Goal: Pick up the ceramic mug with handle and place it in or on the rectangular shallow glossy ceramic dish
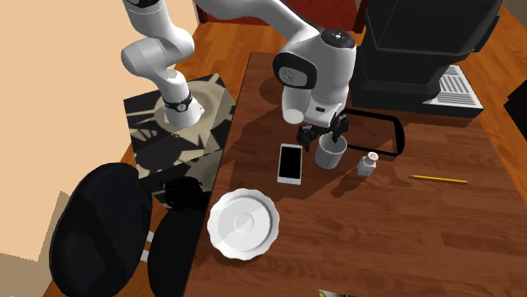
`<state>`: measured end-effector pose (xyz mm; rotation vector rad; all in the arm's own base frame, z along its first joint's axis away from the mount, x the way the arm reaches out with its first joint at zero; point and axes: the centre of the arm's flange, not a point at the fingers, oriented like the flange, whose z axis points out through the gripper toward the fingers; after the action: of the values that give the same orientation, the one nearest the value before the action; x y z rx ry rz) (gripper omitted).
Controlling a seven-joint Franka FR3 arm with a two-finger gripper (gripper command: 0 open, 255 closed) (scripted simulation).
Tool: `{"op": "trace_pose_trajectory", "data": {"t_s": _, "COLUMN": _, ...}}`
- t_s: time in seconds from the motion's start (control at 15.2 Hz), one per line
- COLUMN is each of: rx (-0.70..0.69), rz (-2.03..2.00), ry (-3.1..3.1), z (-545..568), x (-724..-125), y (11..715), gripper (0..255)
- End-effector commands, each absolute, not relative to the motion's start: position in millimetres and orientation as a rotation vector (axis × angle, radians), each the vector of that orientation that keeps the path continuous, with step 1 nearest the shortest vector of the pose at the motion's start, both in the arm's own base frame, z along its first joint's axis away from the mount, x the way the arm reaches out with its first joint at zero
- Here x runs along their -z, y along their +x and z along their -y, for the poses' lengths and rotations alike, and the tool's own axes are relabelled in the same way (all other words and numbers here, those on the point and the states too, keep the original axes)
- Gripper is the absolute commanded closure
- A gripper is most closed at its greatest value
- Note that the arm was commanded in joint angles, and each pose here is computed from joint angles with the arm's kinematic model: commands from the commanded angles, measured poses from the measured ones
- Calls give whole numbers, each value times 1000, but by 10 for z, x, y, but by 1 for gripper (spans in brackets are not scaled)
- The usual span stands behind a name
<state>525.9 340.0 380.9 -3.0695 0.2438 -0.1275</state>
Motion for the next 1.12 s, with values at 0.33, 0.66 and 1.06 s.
{"op": "trace_pose_trajectory", "data": {"t_s": 0.33, "rx": 130, "rz": -245, "ry": -3068, "z": -3435, "x": -3465, "y": 5302, "gripper": 0}}
{"op": "trace_pose_trajectory", "data": {"t_s": 0.66, "rx": 130, "rz": -245, "ry": -3068, "z": -3435, "x": -3465, "y": 5302, "gripper": 0}}
{"op": "trace_pose_trajectory", "data": {"t_s": 1.06, "rx": 130, "rz": -245, "ry": -3068, "z": -3435, "x": -3465, "y": 5301, "gripper": 255}}
